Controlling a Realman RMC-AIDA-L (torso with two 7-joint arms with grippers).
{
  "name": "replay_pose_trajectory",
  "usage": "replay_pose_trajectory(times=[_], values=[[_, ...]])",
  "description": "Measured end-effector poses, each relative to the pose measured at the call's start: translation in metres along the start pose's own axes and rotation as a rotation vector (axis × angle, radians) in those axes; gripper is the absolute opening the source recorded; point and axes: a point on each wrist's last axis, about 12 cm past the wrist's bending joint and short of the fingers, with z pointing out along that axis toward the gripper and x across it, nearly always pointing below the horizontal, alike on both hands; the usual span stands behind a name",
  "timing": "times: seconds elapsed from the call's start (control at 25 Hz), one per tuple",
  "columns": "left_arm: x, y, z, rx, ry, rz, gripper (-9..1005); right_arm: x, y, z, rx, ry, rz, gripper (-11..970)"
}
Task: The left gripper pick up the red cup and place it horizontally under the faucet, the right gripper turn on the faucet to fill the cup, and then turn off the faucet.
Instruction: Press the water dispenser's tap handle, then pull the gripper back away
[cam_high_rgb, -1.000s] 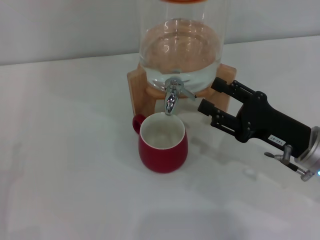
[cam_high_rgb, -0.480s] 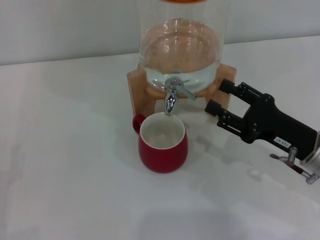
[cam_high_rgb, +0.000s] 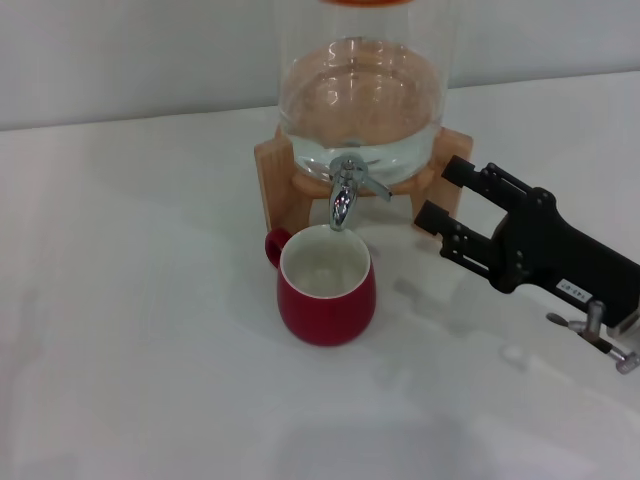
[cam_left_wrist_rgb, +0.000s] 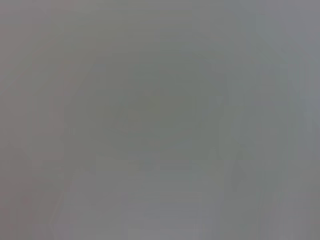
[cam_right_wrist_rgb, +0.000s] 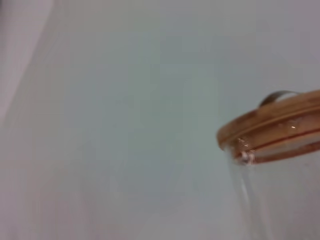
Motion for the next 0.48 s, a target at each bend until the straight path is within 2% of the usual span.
replay_pose_trajectory(times=[0.48], values=[[0.001, 0.0, 0.0, -0.001, 0.003, -0.001, 828, 0.004, 0.012, -0.004, -0.066, 0.01, 0.02, 718]])
